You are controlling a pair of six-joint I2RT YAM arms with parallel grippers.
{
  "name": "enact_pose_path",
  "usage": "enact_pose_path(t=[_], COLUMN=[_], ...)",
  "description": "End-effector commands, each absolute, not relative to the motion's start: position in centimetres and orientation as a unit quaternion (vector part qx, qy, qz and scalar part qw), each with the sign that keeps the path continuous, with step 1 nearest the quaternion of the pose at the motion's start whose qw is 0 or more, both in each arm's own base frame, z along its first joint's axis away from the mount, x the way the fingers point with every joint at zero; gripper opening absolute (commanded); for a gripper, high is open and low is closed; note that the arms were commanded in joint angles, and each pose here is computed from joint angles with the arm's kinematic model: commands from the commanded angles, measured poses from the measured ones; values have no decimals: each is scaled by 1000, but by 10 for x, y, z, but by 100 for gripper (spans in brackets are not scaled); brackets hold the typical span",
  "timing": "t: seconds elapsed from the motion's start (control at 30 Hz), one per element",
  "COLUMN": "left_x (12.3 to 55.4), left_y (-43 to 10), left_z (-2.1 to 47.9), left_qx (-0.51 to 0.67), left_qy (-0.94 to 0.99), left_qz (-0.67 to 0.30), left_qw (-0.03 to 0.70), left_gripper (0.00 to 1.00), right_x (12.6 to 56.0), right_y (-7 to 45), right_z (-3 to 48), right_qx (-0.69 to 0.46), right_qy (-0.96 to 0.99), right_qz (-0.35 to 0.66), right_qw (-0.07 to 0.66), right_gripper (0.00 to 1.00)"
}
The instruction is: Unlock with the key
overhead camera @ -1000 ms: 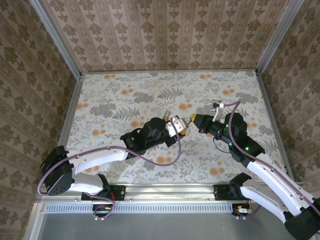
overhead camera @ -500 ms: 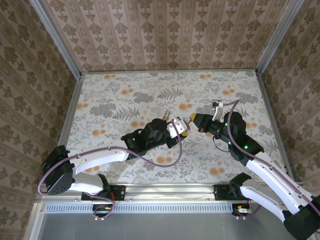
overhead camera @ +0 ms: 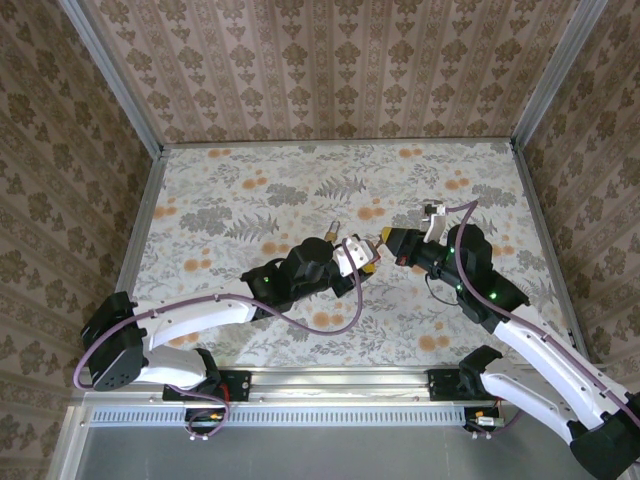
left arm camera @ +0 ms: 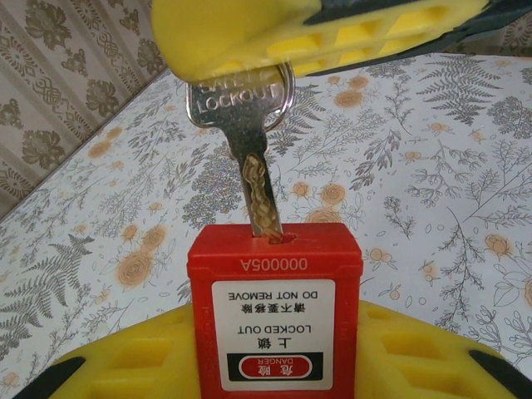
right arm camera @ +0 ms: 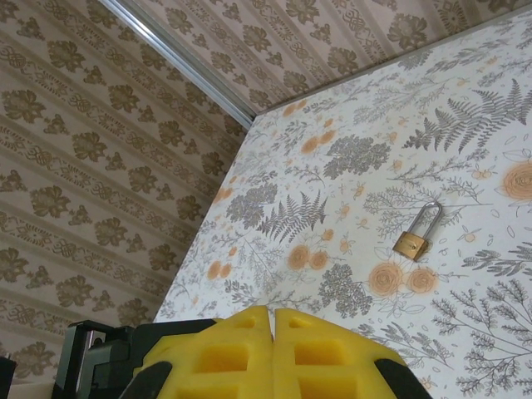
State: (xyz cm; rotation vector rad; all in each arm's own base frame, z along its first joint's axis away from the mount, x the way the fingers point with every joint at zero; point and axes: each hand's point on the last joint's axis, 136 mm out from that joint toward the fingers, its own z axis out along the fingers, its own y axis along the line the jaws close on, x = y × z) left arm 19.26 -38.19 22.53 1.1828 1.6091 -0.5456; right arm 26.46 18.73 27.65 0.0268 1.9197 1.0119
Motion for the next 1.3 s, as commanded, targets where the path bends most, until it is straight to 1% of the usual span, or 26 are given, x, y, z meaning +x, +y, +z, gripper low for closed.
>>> enact_pose_path(t=[0.0,0.27,0.53,0.63,0.77,0.9,1.07,1.27], left_x=[194,191,179,179,177,179,184,181], left_y=[-390,-389,-385,-384,-386,-389,-386,-384], left_z=[276,295,308,309,304,305,317,333], left_qx=[455,441,444,444,461,463,441,431], left_qy=[638,624,609,606,599,593,581,567], left_qz=[-280,-315,-347,-342,-309,-283,-277,-307], left_qw=[554,563,559,564,577,595,626,632], left_gripper=[40,39,40,39,39,37,35,36], right_x=[255,252,251,254,257,256,254,255], right_y=[195,196,200,199,201,203,201,192], right_z=[268,253,252,249,247,249,244,228], right_qx=[-21,-30,-35,-26,-6,-2,-5,8], right_qy=[788,791,793,803,810,807,802,804], right_qz=[409,404,410,401,406,407,399,382], right_qw=[459,459,450,439,423,428,445,456], right_gripper=[0,0,0,0,0,0,0,0])
